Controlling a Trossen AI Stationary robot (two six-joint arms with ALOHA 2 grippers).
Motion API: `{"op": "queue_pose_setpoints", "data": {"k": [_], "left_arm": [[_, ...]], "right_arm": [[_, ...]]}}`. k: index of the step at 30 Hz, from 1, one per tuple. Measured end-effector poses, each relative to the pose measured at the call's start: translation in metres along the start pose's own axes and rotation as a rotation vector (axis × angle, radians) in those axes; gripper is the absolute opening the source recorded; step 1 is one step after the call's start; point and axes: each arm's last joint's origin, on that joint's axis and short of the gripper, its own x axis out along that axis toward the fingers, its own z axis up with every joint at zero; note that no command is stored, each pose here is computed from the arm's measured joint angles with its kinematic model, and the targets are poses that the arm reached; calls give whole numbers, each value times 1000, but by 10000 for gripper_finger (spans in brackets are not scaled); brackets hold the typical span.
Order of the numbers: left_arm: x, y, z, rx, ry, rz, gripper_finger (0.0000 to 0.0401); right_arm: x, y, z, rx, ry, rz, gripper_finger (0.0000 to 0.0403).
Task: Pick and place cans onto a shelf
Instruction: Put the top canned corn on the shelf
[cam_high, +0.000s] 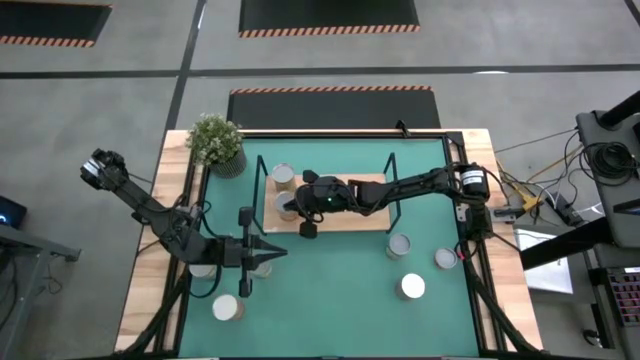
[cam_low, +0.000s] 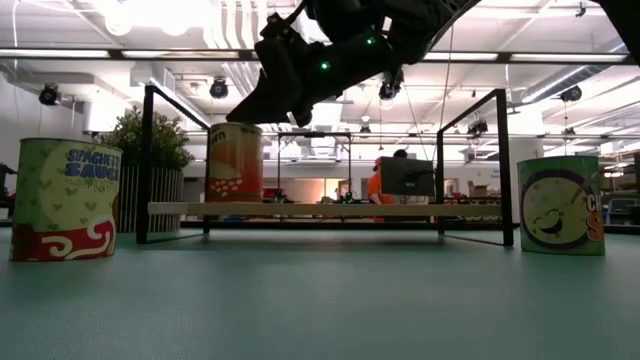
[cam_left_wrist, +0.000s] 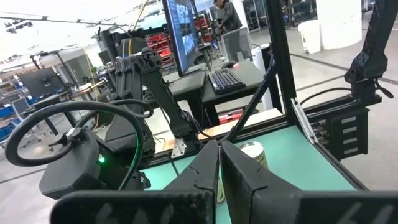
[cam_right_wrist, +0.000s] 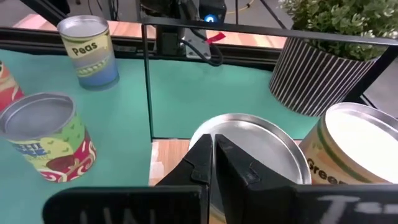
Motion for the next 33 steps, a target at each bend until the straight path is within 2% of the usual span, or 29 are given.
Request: {"op": "queue_pose_setpoints", "data": {"k": [4,7,11,13,16,21,25,33], "left_arm": [[0,0,0,0,0,0,0],[0,0,0,0,0,0,0],[0,0,0,2,2,-1,0],[0,0,-1,5,6,-2,0],[0,0,-1,5,6,-3,0],[0,0,-1,4,6,-2,0],[0,0,-1,5,6,-2,0],[0,0,-1,9,6,-3,0]], "right_arm": [[-1,0,3,-14,-10,-3,9],[-6,-2,14,-27,-10,-15,9],[-22,-7,38,-105,50,-74,9],[-28,-14,44,-150,98,-141,9],[-28,-29,35,-158,150,-196,9],[-20,-49,10,-115,211,-189,9],[-13,-48,-4,-92,207,-85,9],[-9,-36,-5,-113,155,-56,9]]}}
